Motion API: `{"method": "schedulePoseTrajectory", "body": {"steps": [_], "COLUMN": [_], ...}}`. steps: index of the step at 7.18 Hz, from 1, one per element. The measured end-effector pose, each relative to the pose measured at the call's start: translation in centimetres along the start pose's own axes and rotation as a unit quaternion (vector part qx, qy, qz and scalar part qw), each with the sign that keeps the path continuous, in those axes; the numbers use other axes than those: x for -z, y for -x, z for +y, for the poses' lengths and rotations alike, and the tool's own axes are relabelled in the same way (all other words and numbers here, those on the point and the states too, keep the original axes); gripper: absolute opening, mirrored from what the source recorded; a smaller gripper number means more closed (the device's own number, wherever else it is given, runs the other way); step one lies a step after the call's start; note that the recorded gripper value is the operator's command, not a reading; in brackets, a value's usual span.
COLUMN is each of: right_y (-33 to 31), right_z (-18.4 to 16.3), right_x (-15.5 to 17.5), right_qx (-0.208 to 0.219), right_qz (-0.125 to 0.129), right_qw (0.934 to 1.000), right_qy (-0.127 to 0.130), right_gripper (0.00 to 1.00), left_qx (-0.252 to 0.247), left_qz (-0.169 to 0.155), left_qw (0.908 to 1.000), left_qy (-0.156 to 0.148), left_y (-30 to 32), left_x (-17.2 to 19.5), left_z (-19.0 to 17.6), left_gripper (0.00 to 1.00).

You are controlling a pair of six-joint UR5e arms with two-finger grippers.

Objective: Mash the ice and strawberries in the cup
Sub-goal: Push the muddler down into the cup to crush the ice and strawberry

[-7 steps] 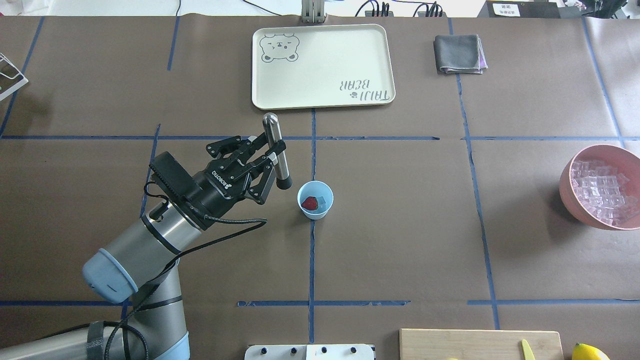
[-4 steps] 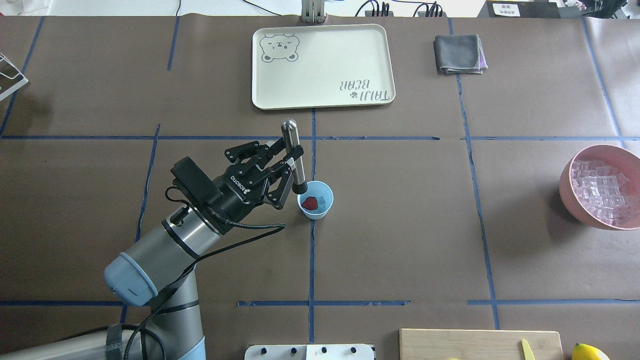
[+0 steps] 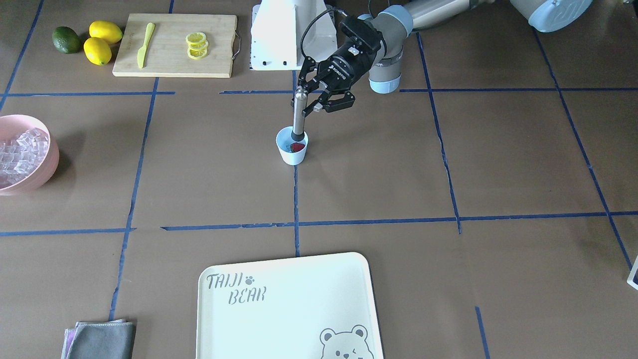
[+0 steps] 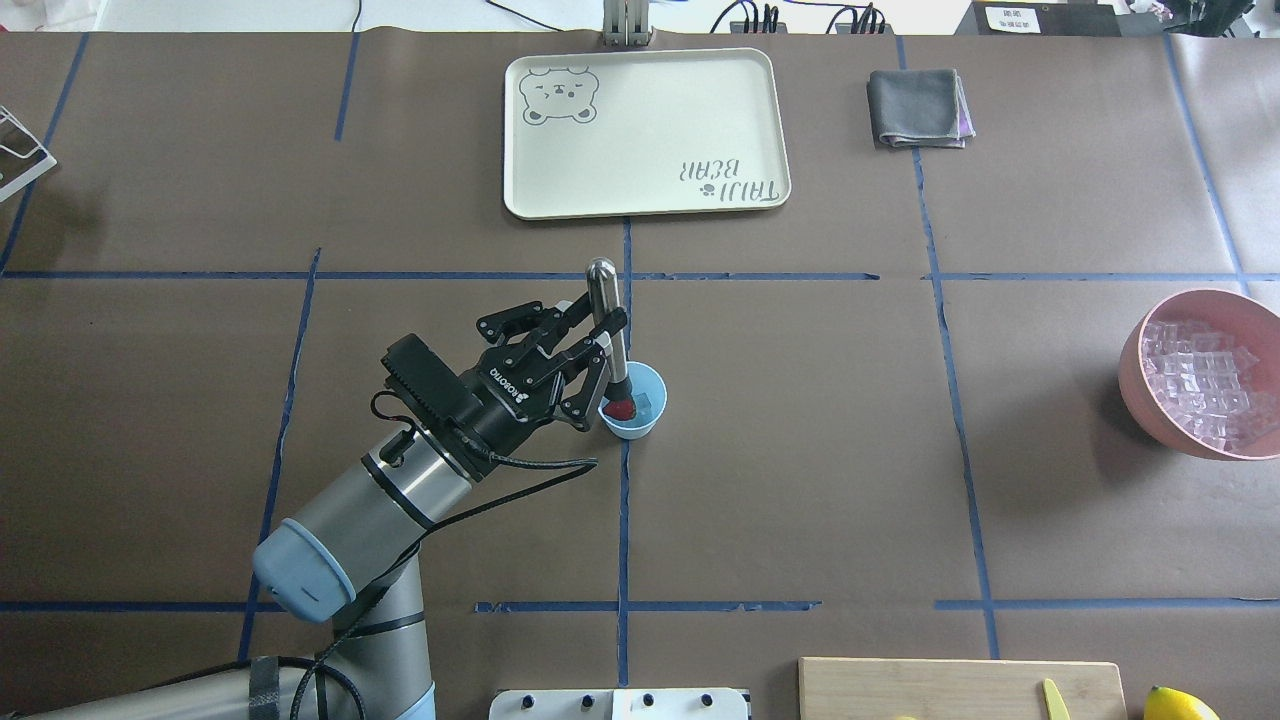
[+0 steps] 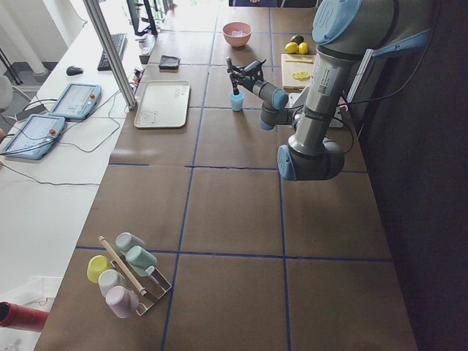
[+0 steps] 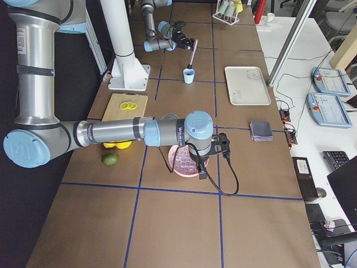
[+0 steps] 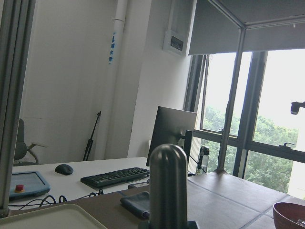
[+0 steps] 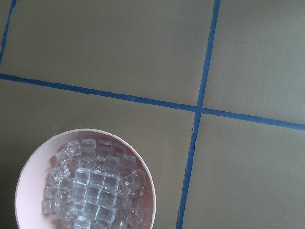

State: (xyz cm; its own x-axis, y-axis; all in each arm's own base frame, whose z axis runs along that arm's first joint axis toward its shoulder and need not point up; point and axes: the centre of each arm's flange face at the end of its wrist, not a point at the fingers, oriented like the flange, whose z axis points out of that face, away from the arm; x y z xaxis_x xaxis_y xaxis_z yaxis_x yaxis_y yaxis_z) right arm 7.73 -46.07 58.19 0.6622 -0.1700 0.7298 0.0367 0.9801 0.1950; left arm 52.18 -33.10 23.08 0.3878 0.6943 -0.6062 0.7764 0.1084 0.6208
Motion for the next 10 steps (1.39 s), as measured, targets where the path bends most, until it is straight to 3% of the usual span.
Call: {"method": "schedulePoseTrajectory", "body": {"steps": [10], "right_y": [-0.4], "right_z": [0.1], "right_x": [-0.3], "right_qx": [-0.003], "right_qz": [0.003], "right_qw": [1.0000], "right_qy": [0.004], "right_gripper": [1.00], "left_qx": [0.000], "left_qz": [-0.012], "left_qw": [0.9997], "left_qy": [0.020], "left_y": [-1.4], "left_x": [-0.5], "left_z": [4.6], "left_gripper": [0.00]}}
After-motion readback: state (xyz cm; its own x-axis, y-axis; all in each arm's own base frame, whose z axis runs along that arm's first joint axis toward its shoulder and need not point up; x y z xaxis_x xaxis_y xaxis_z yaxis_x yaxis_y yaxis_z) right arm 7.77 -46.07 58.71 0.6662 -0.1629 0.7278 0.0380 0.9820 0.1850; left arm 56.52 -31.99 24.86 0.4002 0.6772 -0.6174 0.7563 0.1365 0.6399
